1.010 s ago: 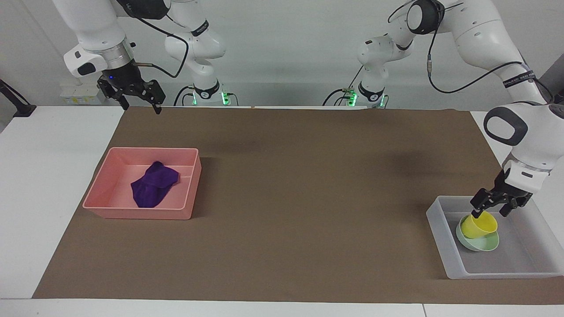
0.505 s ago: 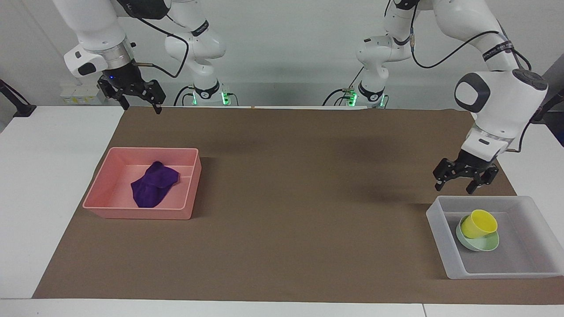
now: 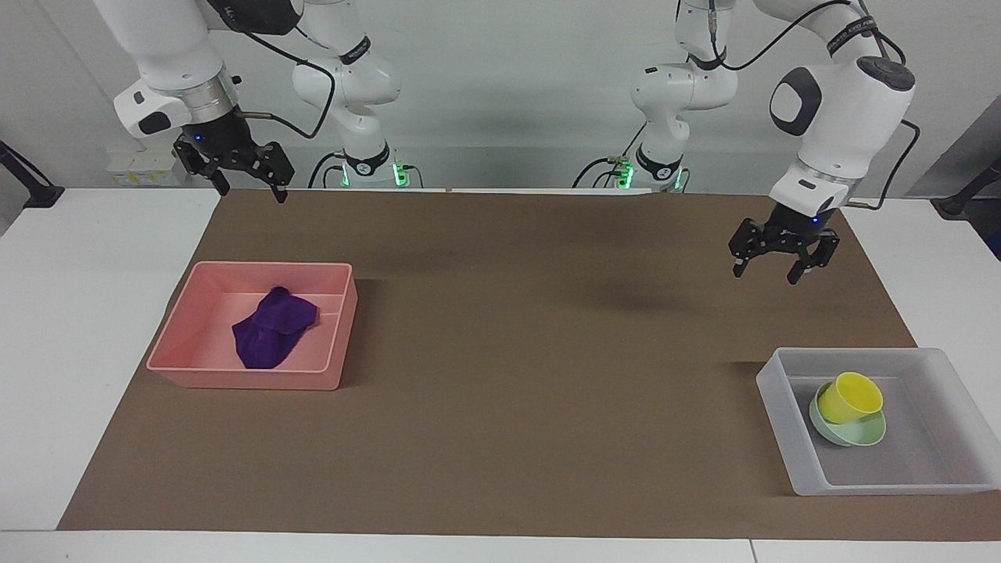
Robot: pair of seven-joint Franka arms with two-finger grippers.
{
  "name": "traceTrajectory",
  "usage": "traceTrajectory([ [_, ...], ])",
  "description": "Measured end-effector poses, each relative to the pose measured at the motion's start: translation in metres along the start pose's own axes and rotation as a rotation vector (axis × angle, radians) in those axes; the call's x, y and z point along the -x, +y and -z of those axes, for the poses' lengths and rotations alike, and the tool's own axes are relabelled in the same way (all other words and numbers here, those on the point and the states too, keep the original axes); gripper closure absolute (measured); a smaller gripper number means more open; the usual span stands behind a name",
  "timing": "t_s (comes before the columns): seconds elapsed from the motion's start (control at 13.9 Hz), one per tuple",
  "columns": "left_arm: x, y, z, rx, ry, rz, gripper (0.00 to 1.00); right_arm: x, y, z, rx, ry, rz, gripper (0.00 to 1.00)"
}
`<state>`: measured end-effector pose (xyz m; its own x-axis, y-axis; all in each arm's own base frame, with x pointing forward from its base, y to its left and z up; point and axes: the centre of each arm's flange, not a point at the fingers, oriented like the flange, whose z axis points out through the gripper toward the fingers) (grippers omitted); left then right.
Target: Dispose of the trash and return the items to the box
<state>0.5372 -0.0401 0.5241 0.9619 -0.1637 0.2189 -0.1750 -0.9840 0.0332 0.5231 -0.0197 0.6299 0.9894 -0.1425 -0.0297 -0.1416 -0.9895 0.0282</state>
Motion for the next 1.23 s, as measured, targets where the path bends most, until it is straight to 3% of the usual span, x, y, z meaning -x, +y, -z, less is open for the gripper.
traceTrajectory([
  [0.65, -0.039, 0.000, 0.071, 0.002, -0.094, 0.012, 0.00, 0.000, 0.000, -0.001, 0.000, -0.001, 0.000, 0.00],
  [0.94, -0.039, -0.005, 0.076, -0.028, -0.188, 0.007, 0.00, 0.000, 0.000, -0.001, 0.000, -0.001, 0.000, 0.00],
  [1.23, -0.034, -0.005, 0.073, -0.029, -0.226, 0.012, 0.00, 0.001, -0.005, 0.000, 0.000, -0.001, 0.009, 0.00],
])
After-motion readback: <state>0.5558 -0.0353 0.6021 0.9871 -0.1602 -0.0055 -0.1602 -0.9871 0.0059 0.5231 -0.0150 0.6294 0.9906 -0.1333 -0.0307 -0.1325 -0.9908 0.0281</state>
